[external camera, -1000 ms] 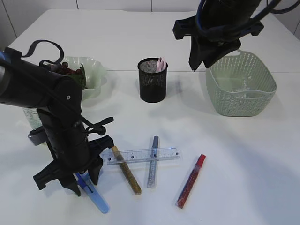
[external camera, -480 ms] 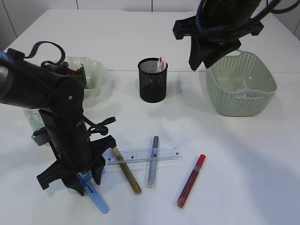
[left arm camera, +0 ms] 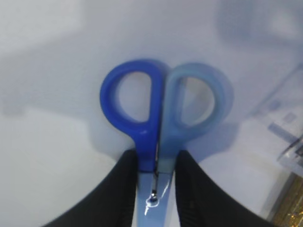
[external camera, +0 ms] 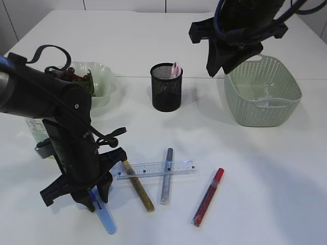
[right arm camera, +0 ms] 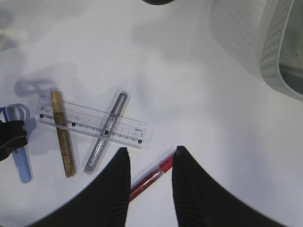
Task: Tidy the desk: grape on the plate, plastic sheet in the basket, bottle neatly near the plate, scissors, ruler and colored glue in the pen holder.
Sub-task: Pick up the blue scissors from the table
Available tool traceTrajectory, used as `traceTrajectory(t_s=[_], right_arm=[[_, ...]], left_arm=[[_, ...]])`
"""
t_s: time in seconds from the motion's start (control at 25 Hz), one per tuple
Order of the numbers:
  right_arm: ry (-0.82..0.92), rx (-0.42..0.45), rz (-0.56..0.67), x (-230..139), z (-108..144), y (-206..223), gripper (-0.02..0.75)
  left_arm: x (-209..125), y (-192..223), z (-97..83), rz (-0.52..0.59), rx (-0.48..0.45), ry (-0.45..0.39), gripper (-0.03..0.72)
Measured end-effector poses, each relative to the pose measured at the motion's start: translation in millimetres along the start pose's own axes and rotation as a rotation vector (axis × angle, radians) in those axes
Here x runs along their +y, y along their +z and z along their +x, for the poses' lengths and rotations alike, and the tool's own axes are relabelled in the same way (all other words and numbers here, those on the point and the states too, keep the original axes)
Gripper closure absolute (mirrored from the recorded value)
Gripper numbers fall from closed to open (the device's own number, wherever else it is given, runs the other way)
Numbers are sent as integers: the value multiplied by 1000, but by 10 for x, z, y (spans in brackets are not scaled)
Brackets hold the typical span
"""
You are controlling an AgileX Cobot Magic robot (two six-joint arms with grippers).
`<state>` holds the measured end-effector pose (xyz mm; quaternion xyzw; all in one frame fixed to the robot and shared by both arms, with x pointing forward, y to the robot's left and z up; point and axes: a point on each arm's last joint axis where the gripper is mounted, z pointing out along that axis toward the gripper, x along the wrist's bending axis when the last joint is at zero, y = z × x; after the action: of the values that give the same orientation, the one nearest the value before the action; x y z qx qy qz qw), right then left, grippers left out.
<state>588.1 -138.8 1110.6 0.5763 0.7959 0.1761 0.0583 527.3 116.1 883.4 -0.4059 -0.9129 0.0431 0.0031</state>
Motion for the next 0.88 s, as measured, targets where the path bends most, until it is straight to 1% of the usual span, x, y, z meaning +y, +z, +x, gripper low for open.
traceTrajectory(t_s=[0.08, 0.24, 0.4, 0.88], right_arm=[[0, 0, 0, 0, 0, 0, 480], [-1, -2, 0, 0, -2, 0, 480], [-1, -2, 0, 0, -2, 0, 480], [-1, -2, 0, 0, -2, 0, 480]], left_arm=[[1, 0, 0, -1, 1, 20, 499], [4, -1, 12, -4, 15, 92, 513], [9, -2, 32, -6, 38, 181, 515], [11, 4, 62, 11, 72, 583, 515]])
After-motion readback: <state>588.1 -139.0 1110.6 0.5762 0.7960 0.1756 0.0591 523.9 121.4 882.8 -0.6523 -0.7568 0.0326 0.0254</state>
